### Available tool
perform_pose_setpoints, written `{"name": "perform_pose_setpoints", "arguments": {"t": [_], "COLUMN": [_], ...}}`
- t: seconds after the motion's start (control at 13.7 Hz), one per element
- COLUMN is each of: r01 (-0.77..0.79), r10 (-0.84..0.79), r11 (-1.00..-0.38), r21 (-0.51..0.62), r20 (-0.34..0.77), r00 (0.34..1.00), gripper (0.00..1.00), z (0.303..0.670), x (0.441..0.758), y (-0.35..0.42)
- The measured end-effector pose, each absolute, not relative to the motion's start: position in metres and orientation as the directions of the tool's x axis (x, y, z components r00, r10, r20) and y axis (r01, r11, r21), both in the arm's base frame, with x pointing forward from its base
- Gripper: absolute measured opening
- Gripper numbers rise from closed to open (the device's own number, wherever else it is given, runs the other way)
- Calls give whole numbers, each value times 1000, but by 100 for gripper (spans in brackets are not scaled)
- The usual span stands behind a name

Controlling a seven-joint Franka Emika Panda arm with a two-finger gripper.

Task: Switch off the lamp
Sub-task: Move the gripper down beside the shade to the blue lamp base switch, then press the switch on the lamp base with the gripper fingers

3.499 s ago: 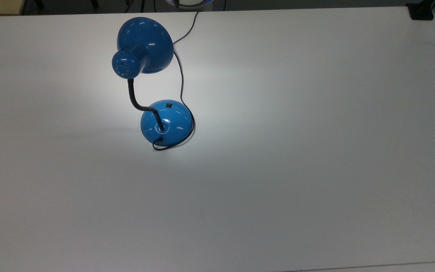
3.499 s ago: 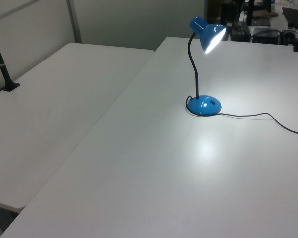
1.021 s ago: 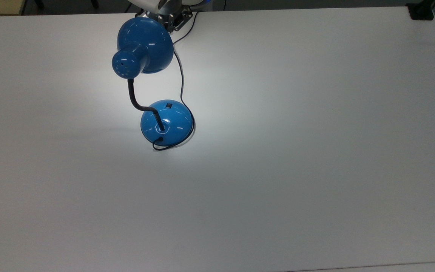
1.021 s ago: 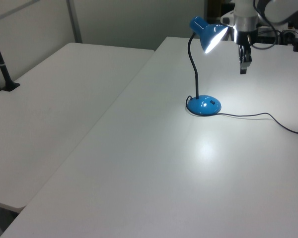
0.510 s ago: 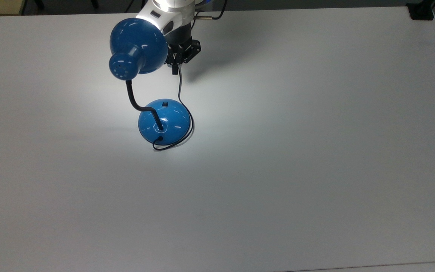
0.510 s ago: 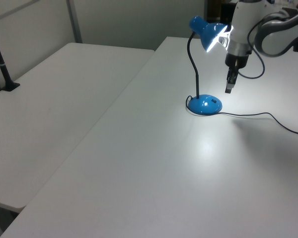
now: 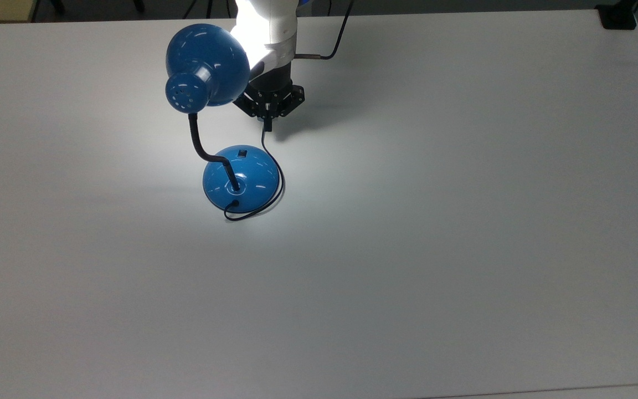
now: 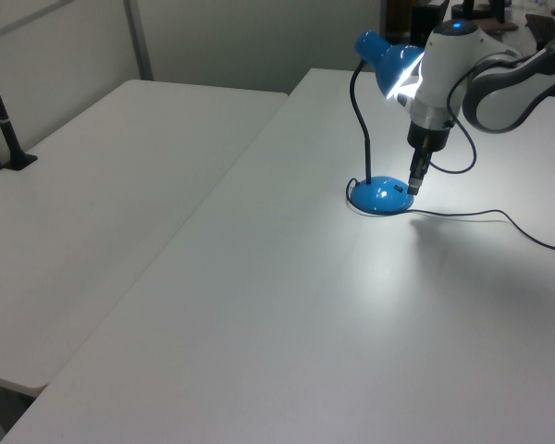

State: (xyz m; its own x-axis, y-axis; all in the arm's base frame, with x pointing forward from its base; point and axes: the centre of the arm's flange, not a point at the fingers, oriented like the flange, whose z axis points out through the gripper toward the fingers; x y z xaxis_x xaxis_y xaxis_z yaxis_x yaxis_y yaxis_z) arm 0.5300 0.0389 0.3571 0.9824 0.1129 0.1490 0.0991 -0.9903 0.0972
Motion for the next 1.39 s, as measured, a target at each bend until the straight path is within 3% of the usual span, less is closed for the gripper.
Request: {"name": "perform_pose_setpoints", "arguments": {"t": [0.22, 0.8, 1.39], "r01": [28, -139, -192], "r10": [52, -111, -154], "r11": [-992, -985, -973], "r21": [123, 103, 131], "r20": [195, 234, 252], "r00": [979, 966, 955], "gripper": [1, 1, 1], "z": [339, 341, 341], "x": [537, 540, 541], "y": [45, 28, 14]}}
